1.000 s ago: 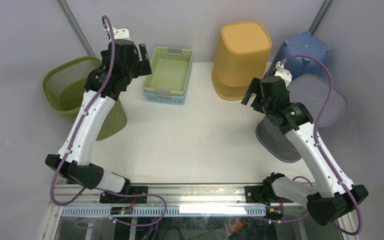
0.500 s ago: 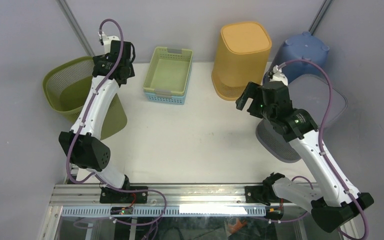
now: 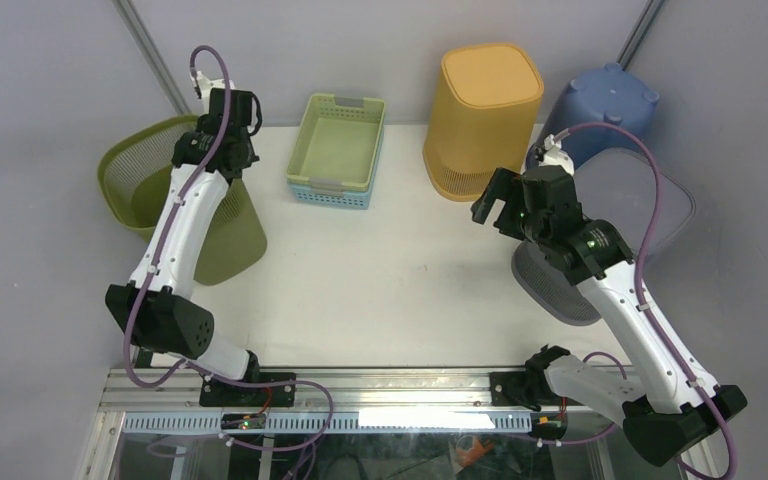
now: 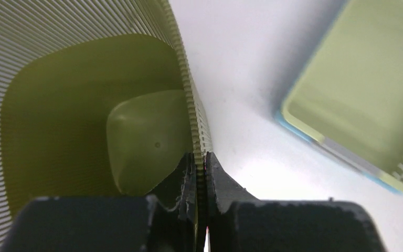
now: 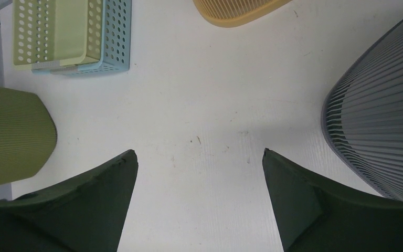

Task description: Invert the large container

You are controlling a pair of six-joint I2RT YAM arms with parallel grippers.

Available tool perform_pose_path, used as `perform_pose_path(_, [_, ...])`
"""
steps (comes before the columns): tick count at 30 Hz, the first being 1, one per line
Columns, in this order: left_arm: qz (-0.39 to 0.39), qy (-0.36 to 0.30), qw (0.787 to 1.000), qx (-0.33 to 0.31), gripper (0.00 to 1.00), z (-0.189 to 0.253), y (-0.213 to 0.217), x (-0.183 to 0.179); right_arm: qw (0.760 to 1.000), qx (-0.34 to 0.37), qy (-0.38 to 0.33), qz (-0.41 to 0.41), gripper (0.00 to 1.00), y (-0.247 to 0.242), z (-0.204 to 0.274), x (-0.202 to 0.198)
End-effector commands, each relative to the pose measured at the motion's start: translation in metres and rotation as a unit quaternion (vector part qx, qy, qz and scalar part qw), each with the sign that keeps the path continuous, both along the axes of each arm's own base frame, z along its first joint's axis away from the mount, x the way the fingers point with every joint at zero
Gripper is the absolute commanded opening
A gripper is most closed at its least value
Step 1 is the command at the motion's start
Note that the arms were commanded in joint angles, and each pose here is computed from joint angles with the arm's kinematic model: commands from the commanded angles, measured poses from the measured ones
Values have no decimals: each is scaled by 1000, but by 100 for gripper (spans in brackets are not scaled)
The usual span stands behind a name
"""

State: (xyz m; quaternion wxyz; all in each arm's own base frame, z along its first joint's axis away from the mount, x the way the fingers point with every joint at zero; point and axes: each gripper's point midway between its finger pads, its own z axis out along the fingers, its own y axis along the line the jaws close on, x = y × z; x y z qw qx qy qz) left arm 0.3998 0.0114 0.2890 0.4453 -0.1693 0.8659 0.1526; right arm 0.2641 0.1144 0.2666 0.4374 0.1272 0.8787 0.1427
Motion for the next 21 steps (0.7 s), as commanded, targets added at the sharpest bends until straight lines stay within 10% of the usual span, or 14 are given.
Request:
perform_pose_path(1, [-85,-71,991,-78,0,66,-32,-25,999,20,-26,2,93,3,16,1])
perform_pose_path(9, [-279,-145,921,-228,0,155,-120,-70,999,17,-28,-2,93,1,22,0])
perform_pose_path(21, [-513,-123,715,-459,0,184,-224,-144,998,32,-59,-18,97,-16,60,-15])
